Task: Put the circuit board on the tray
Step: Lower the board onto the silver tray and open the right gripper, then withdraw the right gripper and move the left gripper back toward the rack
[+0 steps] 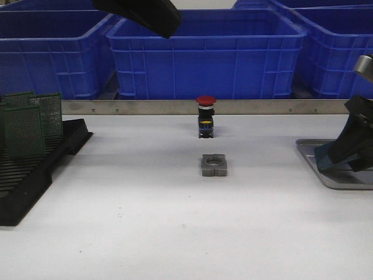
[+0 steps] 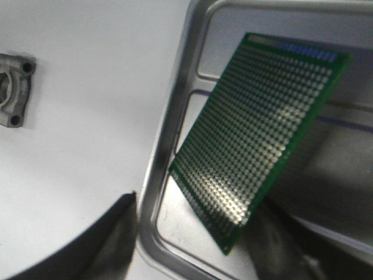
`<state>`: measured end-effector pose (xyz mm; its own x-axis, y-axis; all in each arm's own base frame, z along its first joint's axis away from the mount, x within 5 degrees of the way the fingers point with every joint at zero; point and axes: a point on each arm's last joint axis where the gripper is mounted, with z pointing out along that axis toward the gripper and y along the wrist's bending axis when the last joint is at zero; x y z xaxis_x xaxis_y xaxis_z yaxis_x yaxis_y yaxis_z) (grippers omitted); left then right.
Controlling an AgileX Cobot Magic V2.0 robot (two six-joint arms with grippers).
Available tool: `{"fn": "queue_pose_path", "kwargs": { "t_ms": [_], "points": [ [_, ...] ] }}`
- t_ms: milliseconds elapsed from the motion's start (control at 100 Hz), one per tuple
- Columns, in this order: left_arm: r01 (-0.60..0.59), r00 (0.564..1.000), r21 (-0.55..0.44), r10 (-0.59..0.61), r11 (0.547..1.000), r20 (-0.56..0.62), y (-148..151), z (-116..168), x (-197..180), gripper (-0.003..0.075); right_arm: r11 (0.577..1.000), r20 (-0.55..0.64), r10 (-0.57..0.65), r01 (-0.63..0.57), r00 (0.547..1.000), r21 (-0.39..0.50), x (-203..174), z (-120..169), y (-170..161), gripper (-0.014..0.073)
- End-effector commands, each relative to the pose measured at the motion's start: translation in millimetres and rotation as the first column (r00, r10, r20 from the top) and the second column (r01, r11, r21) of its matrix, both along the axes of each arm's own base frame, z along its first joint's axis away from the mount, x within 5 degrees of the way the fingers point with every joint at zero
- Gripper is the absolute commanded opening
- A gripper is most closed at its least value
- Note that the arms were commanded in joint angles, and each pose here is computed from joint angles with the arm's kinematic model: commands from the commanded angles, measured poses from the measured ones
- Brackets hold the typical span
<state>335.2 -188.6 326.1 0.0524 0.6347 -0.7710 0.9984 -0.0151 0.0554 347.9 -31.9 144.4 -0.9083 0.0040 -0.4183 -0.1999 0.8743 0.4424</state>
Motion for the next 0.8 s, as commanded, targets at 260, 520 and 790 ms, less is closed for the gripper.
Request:
{"fn": "queue_pose_path", "kwargs": {
  "t_ms": [260, 520, 790],
  "points": [
    [0.034, 0.999, -0.08, -0.034, 0.996, 0.01, 1, 30, -14, 0.0473, 0.988, 0.199, 0.062, -0.031, 0.978, -0.154, -10, 69, -8, 0.042],
    [0.006, 1.0, -0.077, -0.005, 0.997, 0.019, 1, 30, -11, 0.0473, 0.975, 0.376, 0.071, 0.015, 0.924, -0.222, -41, 130, -2, 0.0167],
    [-0.053, 0.997, -0.098, 0.058, 0.994, 0.047, 1, 36, -9, 0.0473, 0.964, 0.523, 0.043, 0.102, 0.851, -0.245, -88, 161, 9, -0.0113]
  ]
}}
